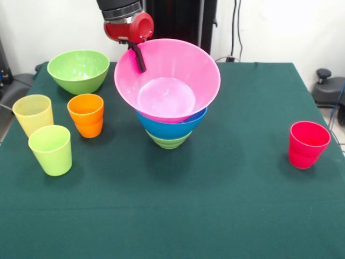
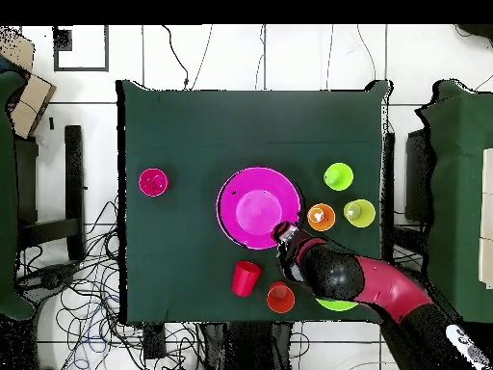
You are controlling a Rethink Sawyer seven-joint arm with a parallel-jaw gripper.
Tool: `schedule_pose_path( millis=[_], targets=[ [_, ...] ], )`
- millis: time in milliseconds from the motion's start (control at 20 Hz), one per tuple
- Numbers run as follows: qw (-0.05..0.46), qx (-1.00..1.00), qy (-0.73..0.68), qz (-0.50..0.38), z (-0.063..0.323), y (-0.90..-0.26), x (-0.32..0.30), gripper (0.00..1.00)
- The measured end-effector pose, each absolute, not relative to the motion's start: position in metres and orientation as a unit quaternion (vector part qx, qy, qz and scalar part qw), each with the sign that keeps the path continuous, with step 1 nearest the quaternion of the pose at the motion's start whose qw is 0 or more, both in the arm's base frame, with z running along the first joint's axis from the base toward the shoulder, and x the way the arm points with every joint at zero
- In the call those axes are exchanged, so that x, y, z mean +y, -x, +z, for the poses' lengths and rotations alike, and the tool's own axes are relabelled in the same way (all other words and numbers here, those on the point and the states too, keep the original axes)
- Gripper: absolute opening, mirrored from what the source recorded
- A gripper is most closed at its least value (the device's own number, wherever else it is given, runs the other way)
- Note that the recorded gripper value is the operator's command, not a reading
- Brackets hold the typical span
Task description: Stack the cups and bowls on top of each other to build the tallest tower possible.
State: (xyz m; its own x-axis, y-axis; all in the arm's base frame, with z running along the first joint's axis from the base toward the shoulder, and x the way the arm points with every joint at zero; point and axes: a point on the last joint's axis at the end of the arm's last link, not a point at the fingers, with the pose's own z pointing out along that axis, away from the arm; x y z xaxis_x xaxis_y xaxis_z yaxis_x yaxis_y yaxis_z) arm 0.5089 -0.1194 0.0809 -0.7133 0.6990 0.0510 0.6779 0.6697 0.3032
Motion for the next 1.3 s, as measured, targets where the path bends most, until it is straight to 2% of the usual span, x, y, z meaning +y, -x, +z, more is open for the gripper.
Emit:
schedule_pose_path(
  millis=[1300],
  targets=[
    [0.03, 0.915, -0.374, 0.146, 0.0784, -0.5065, -0.114, 0.0]
  ],
)
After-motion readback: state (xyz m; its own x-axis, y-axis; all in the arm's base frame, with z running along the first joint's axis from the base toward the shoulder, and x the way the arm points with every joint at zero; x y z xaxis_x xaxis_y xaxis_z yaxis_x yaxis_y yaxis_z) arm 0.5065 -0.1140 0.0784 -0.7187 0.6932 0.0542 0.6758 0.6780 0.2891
